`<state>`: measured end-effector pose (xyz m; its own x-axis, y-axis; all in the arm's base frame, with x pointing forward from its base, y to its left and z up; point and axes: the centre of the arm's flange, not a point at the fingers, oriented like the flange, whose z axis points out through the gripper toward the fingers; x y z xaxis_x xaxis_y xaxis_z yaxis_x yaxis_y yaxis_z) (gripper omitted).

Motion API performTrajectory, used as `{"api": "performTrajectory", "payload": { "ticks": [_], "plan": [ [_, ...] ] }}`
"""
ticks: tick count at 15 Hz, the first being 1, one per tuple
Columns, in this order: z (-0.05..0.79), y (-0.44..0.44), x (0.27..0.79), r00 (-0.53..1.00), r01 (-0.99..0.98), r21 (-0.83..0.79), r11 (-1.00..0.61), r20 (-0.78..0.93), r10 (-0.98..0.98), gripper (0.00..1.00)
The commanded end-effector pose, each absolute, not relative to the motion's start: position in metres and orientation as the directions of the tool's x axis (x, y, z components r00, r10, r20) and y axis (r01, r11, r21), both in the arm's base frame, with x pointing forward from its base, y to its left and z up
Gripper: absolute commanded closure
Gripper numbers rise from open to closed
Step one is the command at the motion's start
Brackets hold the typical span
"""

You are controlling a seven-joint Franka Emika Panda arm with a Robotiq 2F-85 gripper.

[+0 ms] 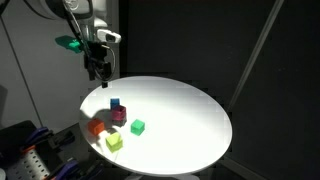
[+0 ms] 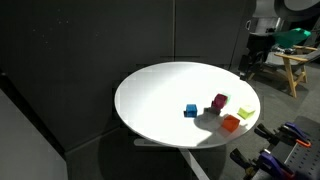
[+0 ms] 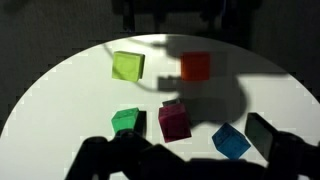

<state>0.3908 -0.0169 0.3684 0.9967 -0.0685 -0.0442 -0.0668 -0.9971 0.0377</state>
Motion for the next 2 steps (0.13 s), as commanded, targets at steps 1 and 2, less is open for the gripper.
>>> {"api": "performTrajectory", "payload": {
  "ticks": [1,2],
  "plan": [
    [0.3684,-0.0169,0.3907,0.997,-0.067,0.038,-0.997,-0.044,-0.068,0.00],
    [0.3683,-0.0169,0.3907,0.997,-0.067,0.038,-0.997,-0.044,-0.068,0.00]
  ]
}}
